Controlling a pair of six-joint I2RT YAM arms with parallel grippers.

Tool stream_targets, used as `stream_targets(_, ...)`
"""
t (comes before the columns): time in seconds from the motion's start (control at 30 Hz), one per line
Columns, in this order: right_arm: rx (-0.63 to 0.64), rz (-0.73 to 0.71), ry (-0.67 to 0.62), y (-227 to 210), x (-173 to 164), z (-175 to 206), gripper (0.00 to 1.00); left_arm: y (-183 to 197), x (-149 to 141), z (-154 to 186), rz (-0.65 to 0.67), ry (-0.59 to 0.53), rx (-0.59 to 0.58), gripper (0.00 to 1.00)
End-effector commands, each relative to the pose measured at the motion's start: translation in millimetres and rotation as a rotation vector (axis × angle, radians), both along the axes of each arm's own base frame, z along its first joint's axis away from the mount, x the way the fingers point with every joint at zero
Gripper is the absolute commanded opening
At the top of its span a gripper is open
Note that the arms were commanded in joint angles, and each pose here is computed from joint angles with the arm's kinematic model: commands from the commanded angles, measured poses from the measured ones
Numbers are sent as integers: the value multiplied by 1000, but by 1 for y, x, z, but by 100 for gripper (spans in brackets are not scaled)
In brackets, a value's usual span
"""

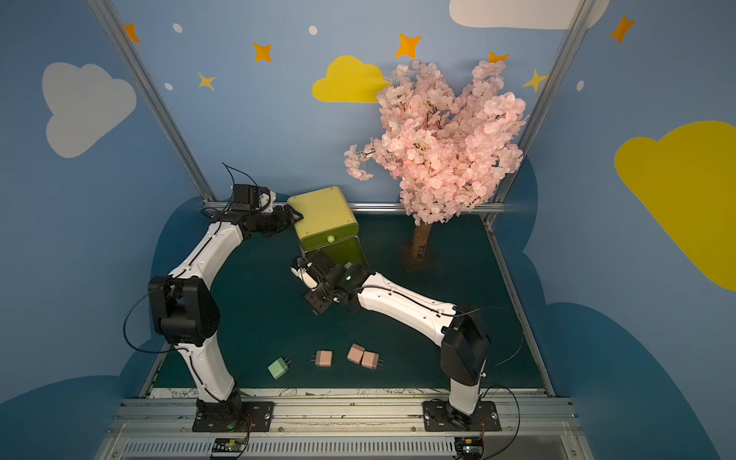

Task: Place the plugs into the drawer by color
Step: Place the plug in the drawer, then pick up the plug from the center of the board.

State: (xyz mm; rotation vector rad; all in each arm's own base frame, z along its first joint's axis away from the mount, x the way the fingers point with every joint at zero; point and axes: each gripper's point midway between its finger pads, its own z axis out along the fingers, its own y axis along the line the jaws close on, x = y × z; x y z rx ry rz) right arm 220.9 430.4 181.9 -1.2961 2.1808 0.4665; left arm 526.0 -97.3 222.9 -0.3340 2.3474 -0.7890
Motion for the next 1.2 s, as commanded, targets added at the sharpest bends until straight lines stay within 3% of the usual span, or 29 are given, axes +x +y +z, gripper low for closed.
stream_targets(0.0,50,178,-3,26,-48,-12,59,6,-9,-6,11,34,29,82)
stream_targets(0.23,-37,375,24,61,-125,-64,60,6,-9,-3,13,32,22,82)
stream_targets(0.47,-117,471,-12,87,-146,-100,71,3,-11,1,6,21,19,82)
stream_targets(0.87,-236,467,-79,101,-125,-138,76,2,-12,6,6,14,6,82)
stream_targets(1.17,-257,326,-70,97,-72,-141,76,0,-13,8,2,11,5,82)
